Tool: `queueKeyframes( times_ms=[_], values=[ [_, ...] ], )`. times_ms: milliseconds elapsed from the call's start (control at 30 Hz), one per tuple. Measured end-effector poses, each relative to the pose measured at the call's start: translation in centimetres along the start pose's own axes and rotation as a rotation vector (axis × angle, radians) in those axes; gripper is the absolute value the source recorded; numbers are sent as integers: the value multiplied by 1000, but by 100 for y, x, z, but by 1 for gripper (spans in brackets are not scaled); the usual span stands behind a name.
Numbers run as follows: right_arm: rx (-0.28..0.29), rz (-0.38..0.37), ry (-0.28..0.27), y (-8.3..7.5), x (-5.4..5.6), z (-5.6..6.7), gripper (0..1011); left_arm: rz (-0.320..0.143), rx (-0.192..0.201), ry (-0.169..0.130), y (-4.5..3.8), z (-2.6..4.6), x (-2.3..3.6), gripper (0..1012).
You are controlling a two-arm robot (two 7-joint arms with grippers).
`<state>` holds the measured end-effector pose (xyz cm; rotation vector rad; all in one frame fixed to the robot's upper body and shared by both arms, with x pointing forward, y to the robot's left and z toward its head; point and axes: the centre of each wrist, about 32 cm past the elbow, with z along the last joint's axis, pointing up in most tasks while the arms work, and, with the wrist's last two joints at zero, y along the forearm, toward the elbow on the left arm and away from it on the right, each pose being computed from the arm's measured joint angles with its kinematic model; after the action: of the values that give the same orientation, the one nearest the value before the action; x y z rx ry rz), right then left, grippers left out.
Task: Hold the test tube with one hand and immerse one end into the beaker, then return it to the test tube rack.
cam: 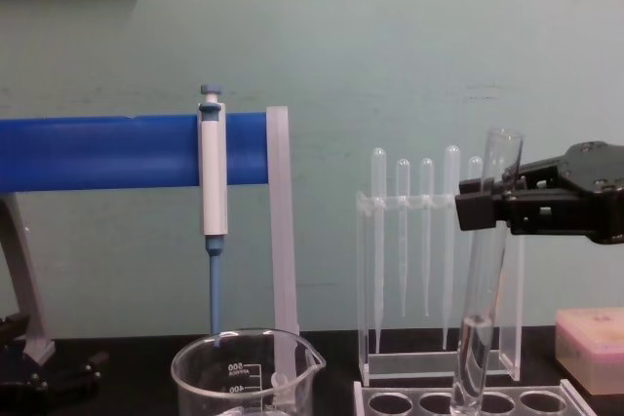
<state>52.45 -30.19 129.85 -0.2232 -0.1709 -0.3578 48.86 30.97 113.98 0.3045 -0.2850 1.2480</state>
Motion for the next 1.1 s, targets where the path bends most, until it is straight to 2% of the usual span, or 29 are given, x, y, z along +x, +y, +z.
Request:
queueKeyframes(
  times_ms=[333, 733, 1100],
  values=[
    [2, -11, -15, 59, 51, -79, 227, 0, 0, 0, 0, 0, 0, 1000],
    [2, -4, 9, 165, 98, -227, 226, 0, 0, 0, 0, 0, 0, 1000],
    [-5, -5, 26, 178, 99, -348, 227, 0, 0, 0, 0, 0, 0, 1000]
  ],
)
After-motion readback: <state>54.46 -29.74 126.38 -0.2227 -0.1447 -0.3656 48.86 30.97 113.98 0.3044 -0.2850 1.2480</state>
